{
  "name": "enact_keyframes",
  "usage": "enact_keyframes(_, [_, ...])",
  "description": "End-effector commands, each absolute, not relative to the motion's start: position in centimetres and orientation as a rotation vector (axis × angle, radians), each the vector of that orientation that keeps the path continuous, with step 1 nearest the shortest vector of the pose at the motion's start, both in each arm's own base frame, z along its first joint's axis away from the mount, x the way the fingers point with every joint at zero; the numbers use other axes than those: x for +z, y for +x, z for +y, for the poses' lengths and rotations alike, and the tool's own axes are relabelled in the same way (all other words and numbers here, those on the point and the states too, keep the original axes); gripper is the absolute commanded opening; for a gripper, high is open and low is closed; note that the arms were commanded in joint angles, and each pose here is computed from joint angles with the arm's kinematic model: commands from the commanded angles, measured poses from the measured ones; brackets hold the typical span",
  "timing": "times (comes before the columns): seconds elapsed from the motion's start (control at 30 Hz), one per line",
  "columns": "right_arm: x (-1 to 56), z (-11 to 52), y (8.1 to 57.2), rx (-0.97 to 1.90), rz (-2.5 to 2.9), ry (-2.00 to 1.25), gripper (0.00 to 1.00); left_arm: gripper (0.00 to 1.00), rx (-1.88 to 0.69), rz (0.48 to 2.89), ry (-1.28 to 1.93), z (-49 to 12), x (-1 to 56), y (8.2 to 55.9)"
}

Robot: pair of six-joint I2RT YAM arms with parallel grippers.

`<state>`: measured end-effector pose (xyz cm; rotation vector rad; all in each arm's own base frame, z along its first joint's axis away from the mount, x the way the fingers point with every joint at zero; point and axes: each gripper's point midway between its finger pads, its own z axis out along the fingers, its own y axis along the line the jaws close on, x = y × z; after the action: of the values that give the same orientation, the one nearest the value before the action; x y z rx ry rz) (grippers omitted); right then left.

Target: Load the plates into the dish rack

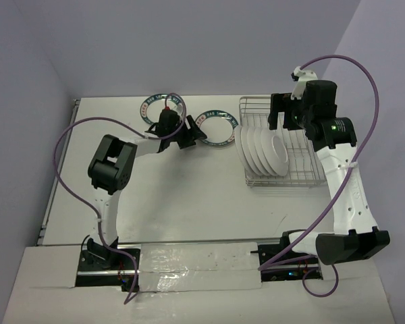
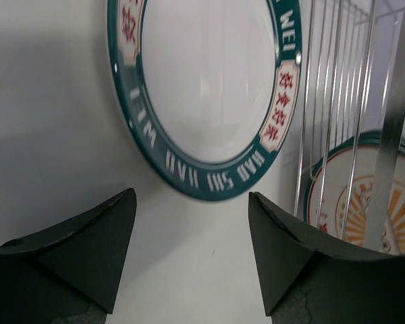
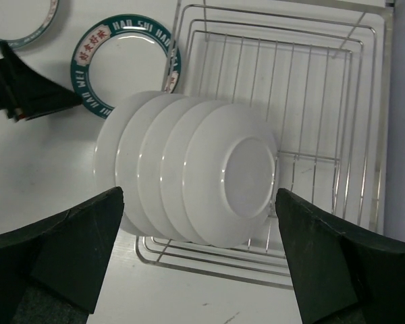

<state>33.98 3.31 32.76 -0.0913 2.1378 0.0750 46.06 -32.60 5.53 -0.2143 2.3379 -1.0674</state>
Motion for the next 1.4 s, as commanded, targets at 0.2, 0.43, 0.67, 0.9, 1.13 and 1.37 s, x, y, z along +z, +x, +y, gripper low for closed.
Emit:
enact_keyframes(0.2, [34.3, 4.5, 34.1, 0.198, 2.095, -0.11, 1.0, 0.61, -1.294, 2.2, -0.393, -35.7, 6.0, 50.9])
enact_keyframes(0.43, [34.4, 4.7, 34.2, 0.211, 2.093, -0.114, 1.0, 0.27, -1.167, 2.267, -0.516, -34.1, 3.7, 52.6])
enact_keyframes(0.67, [34.7, 6.0, 34.1, 0.307, 2.034, -0.097, 1.0, 0.0, -1.177, 2.203, -0.437, -30.3, 9.8, 51.4])
enact_keyframes(0.9, [35.6, 9.5, 35.3, 0.424, 1.989, -0.173, 1.0, 0.0, -0.986, 2.01, -0.036, -25.3, 22.4, 48.4])
enact_keyframes(1.13, [36.2, 14.8, 35.7, 0.494, 1.982, -0.349, 1.0, 0.0, -1.146, 1.931, 0.359, -22.9, 27.5, 41.6])
enact_keyframes(1.37, [36.2, 17.9, 35.0, 0.607, 1.982, -0.461, 1.0, 0.0, -1.313, 1.872, 0.533, -23.7, 30.4, 36.1])
